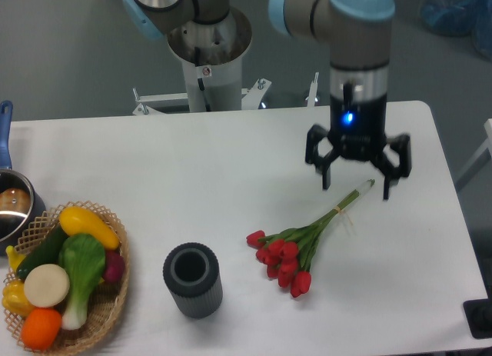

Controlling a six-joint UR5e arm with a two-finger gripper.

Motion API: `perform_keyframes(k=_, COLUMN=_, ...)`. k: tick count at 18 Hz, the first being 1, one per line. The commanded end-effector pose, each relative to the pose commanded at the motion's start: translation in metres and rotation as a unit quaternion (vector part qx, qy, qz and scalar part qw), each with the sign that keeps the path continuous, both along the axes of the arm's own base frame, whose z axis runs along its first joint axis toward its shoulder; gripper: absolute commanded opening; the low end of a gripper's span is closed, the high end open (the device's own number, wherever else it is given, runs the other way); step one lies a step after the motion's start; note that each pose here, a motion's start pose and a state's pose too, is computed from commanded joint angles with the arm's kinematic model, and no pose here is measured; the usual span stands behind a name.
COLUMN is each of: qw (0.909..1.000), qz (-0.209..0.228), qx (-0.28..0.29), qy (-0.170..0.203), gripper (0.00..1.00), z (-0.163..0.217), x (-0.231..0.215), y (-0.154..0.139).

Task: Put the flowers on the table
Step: 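Open the gripper and lift it away from the stems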

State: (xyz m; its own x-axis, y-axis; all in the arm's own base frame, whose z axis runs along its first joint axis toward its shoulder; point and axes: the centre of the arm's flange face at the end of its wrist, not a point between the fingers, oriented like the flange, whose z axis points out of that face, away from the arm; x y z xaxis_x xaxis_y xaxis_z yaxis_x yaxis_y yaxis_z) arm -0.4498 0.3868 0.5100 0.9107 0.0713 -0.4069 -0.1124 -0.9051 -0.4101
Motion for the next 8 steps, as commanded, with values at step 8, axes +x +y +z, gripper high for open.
perform_keyframes(k=8, qw=0.9999, qz=0.006, qx=-0.003, qy=0.009, gripper=1.00, z=0.007, x=-0.006, y=-0.018)
